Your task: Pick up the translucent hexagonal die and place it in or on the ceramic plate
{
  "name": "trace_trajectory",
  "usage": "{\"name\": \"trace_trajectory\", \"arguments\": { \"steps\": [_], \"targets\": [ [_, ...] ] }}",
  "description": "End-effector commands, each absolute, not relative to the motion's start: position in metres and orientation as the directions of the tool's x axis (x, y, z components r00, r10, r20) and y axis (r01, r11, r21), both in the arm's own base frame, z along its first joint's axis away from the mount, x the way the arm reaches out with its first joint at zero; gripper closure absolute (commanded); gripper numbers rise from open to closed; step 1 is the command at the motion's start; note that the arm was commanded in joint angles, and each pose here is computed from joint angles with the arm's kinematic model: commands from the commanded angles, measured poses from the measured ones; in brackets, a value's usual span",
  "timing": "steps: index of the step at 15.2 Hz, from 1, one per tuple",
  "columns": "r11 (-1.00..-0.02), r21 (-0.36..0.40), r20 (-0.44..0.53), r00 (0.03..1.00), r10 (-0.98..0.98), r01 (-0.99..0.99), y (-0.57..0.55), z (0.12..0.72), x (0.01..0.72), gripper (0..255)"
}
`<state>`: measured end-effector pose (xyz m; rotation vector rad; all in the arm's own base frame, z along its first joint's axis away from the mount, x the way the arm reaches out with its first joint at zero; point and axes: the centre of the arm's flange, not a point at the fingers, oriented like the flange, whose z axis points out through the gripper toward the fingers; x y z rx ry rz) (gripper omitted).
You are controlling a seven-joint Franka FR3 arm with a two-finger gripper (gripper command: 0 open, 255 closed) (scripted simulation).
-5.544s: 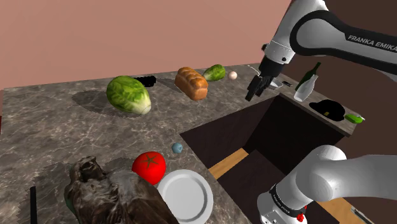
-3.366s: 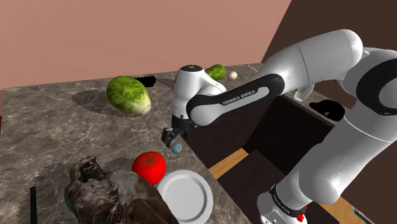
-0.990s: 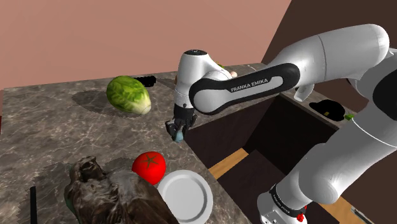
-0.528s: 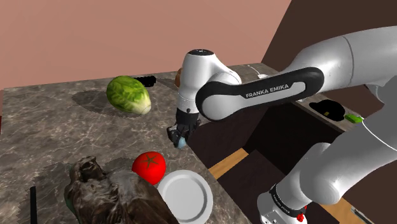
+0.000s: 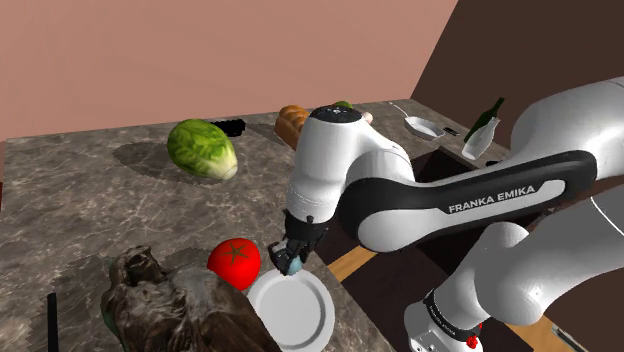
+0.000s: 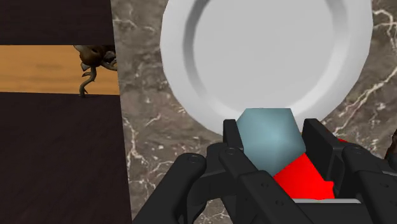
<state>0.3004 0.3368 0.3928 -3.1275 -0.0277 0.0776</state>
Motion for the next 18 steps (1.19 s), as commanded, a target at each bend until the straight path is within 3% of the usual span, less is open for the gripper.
{"name": "trace_trajectory", "arguments": {
  "steps": [1, 18],
  "targets": [
    [-1.0, -0.013, -0.05, 0.999, 0.017, 0.016, 0.347, 0.396, 0.279, 255],
    [-1.0, -0.013, -0.05, 0.999, 0.017, 0.016, 0.354, 0.32, 0.263, 255]
  ]
}}
